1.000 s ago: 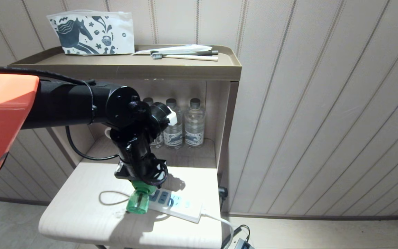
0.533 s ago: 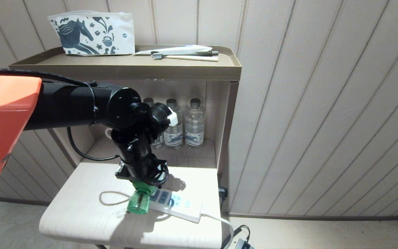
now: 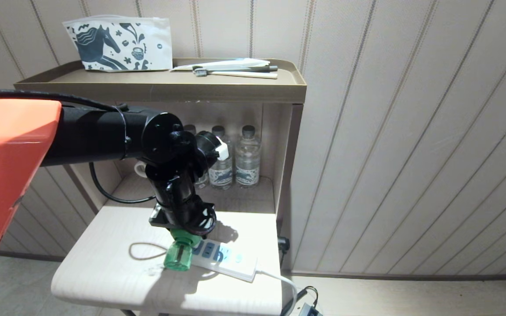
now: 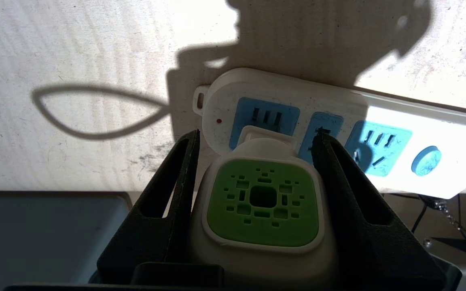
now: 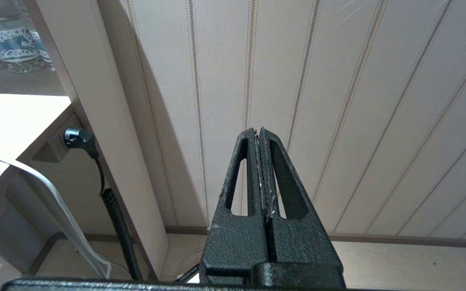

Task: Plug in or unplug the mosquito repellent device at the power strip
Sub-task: Insert the plug into the socket

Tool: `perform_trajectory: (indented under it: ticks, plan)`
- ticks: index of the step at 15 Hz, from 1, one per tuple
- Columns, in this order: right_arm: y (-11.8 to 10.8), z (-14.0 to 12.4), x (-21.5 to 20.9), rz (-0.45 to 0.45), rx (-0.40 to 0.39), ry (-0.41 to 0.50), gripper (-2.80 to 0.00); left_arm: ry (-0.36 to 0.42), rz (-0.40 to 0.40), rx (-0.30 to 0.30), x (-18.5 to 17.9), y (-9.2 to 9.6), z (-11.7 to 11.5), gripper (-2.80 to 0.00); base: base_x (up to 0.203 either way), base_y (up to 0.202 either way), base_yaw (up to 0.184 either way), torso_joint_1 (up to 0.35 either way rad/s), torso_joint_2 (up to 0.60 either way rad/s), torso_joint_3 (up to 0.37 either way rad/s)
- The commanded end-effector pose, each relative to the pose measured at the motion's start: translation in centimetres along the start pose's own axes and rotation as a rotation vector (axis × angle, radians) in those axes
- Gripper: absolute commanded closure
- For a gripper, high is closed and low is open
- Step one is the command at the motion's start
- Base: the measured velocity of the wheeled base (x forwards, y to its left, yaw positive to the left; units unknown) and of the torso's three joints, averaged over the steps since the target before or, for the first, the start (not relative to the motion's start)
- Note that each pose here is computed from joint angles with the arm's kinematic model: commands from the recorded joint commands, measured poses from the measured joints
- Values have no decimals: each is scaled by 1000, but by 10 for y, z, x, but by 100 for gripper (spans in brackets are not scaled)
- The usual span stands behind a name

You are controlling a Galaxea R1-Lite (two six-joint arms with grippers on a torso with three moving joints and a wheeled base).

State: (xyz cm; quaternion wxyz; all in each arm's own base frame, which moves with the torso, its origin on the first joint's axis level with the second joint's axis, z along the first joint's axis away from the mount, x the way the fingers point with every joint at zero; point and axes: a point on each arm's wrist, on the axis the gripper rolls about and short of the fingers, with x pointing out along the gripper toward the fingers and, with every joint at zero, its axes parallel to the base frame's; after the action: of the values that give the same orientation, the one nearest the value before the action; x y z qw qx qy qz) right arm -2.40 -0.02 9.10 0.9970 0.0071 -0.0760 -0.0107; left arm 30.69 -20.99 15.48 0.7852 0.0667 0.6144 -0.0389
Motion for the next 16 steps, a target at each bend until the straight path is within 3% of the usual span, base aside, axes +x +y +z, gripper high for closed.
perform_trajectory:
  ticks: [1,16]
  plan:
    - [0,0,0,0,0,-1,0,22,10,2,8,-2,0,0,0,0,0,0,0,0]
    - [0,0,0,0,0,-1,0,53,12,25,27,-21,-2,0,0,0,0,0,0,0]
